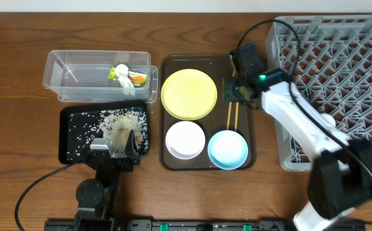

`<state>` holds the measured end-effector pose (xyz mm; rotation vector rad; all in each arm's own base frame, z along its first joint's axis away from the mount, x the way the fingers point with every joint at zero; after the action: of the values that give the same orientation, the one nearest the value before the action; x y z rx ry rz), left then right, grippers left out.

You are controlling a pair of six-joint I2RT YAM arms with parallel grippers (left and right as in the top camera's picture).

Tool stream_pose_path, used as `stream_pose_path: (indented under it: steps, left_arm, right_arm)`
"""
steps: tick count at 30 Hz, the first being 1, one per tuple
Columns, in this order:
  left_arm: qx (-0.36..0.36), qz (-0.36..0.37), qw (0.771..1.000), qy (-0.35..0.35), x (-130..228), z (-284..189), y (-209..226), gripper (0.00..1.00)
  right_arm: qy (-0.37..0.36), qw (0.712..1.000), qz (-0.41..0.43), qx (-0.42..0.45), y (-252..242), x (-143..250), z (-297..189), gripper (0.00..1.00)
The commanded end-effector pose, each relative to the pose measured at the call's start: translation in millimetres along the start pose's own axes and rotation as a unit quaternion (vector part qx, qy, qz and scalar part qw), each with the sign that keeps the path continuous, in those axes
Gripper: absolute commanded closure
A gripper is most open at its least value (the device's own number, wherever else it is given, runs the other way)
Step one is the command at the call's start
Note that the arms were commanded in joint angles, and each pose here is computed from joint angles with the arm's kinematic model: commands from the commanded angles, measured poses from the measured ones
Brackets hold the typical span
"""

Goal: Sort waste into correct bins and load items into the dishwasher rack
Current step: 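Grasp one wooden chopstick on the brown tray with the right gripper, then place the chopstick upright into the grey dish rack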

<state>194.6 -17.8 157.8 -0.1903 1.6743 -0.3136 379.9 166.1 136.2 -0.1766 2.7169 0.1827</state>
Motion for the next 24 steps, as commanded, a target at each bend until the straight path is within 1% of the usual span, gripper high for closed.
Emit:
stream_pose_path:
  steps: [1, 4, 10, 14, 15, 17, 18, 19, 21, 24]
  left_arm:
    - [-0.008, 0.004, 1.0, 0.021, 11.7, 0.7, 4.7, 0.12]
    - [-0.008, 0.004, 1.0, 0.021, 11.7, 0.7, 4.7, 0.12]
    - [-0.008, 0.004, 1.0, 0.021, 11.7, 0.7, 4.7, 0.12]
    - [-0.008, 0.004, 1.0, 0.021, 11.7, 0.7, 4.7, 0.12]
    - [-0.008, 0.004, 1.0, 0.021, 11.7, 0.7, 4.7, 0.12]
    - [-0.008, 0.004, 1.0, 0.021, 11.7, 0.7, 4.7, 0.12]
    - [-0.008, 0.004, 1.0, 0.021, 11.7, 0.7, 4.7, 0.12]
    - [-0.008, 0.004, 1.0, 0.021, 11.7, 0.7, 4.7, 0.12]
    - [-0.008, 0.004, 1.0, 0.021, 11.7, 0.7, 4.7, 0.12]
    - [-0.008, 0.004, 1.0, 0.021, 11.7, 0.7, 4.7, 0.12]
  right_arm:
    - [0.012, 0.999, 0.013, 0.027, -6.9, 3.0, 28.6, 0.6]
    - [0.025, 0.999, 0.014, 0.027, -7.2, 7.1, 53.7, 0.61]
    - [0.059, 0.997, 0.027, 0.042, -14.9, 21.5, 81.4, 0.64]
    - [0.073, 0.996, 0.026, 0.038, -11.1, 28.6, 90.9, 0.77]
    - [0.076, 0.996, 0.029, 0.039, -11.7, 29.9, 91.8, 0.79]
    - [0.08, 0.996, 0.029, 0.041, -13.1, 31.2, 91.5, 0.89]
    - [0.081, 0.995, 0.03, 0.043, -14.3, 31.5, 91.1, 0.96]
    - [0.082, 0.995, 0.031, 0.044, -15.3, 31.4, 90.4, 0.99]
    - [0.08, 0.995, 0.035, 0.04, -16.2, 28.6, 85.9, 0.99]
    - [0.06, 0.998, 0.031, 0.014, -10.9, 13.8, 66.6, 0.99]
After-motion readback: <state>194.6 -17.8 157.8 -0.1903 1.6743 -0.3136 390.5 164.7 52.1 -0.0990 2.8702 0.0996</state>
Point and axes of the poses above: each gripper's point midway between its finger pads, its own z axis out along the fingers, its own y axis along the line the jaws close on, x = y × z, the point moved 5 cm from there along -z, back along the fingers, and after that the axes turned 9 degrees about -z, right-handed, at the moved point
